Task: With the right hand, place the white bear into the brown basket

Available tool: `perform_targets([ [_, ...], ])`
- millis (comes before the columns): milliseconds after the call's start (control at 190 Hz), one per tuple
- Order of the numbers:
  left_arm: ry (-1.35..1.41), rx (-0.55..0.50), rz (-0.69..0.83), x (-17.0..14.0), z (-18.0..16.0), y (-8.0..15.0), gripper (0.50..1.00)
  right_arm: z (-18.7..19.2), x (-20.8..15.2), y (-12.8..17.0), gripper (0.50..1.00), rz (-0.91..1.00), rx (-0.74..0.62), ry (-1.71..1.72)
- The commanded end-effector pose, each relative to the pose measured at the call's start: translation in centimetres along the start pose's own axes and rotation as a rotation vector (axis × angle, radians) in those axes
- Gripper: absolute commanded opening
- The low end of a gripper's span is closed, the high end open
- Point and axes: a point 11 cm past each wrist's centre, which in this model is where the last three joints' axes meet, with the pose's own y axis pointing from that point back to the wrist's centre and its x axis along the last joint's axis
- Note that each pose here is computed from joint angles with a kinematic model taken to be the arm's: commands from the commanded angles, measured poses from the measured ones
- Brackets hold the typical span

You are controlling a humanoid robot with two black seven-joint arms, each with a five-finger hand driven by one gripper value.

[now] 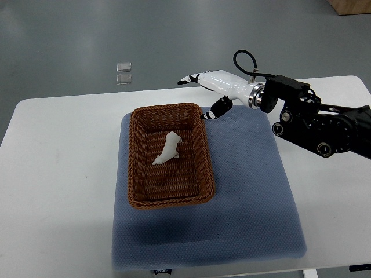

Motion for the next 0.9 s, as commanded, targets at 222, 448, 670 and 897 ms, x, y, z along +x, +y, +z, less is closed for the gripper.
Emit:
perform_targets([
  [222, 0.0, 0.0, 0.0, 0.0, 0.0, 0.0, 1.0, 5.8, -0.7, 3.7, 0.881, 0.253, -0.146, -0.508],
  [448, 0.001, 0.0, 0.0, 0.0, 0.0, 0.0, 1.0, 9.0, -0.5, 6.1, 0.895, 0.447, -0.207, -0.912],
  [670, 0.001, 0.0, 0.0, 0.0, 0.0, 0.0, 1.0, 11.9, 0.2, 8.0, 0.913, 0.653, -0.261, -1.241],
  [897, 0.001, 0.0, 0.0, 0.0, 0.0, 0.0, 1.0, 12.4, -0.9, 8.4, 0.924, 0.687, -0.269, -1.396],
])
